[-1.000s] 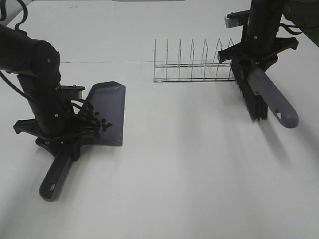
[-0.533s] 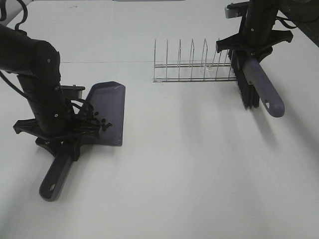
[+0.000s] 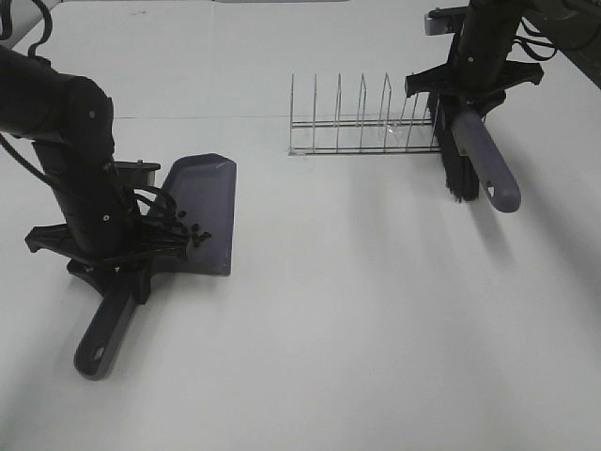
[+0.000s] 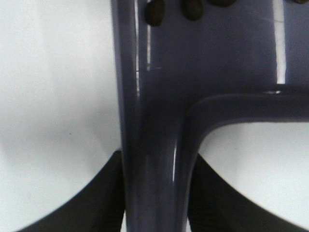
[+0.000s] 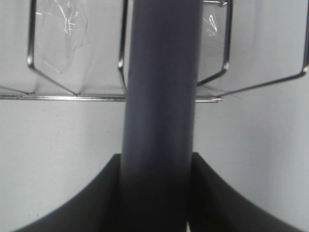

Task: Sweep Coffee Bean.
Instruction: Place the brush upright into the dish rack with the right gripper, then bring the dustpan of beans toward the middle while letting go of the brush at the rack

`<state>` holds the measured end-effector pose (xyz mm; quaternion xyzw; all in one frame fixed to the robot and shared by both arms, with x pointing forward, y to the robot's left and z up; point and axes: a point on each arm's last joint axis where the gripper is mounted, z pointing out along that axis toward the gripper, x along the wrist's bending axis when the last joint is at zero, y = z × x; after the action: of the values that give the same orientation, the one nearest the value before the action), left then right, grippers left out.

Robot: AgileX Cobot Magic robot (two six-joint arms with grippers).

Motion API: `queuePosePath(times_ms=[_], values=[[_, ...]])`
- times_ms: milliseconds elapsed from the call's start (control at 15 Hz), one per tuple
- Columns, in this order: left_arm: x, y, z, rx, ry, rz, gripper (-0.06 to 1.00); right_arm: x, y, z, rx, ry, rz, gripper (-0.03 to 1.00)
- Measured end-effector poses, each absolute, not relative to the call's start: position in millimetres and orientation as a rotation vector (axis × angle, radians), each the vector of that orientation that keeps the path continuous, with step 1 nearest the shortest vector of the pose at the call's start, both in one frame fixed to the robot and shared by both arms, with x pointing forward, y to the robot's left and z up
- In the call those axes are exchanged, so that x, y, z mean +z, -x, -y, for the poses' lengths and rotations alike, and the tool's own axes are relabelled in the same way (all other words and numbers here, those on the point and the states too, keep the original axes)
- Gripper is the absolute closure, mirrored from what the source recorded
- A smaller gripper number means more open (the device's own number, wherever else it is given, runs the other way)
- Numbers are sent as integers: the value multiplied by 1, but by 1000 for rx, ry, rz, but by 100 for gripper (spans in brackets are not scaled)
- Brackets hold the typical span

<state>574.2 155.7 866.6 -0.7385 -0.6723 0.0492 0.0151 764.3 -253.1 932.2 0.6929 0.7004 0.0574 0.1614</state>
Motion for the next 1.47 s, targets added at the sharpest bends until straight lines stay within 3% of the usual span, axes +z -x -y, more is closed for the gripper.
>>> queuePosePath(times_ms=[267, 467, 600, 800, 1067, 1467], values=[[867, -574, -156, 153, 2298, 2092, 62, 934, -770, 257, 236, -1959, -1956, 67], [867, -574, -156, 153, 2298, 2092, 62, 934, -773, 257, 259, -1947, -1946, 44], [867, -574, -156, 153, 2298, 2092, 62, 935, -773, 258, 252, -1940, -1944, 37], [867, -574, -156, 153, 2298, 2092, 62, 957, -772, 259, 229, -1953, -1928, 36], [873, -578, -150, 170, 2310, 2203, 62, 1019, -759, 261, 294, -1941, -1870, 36], [871, -574, -130, 205, 2363, 2186, 62, 1037, -755, 259, 363, -1947, -1860, 36]])
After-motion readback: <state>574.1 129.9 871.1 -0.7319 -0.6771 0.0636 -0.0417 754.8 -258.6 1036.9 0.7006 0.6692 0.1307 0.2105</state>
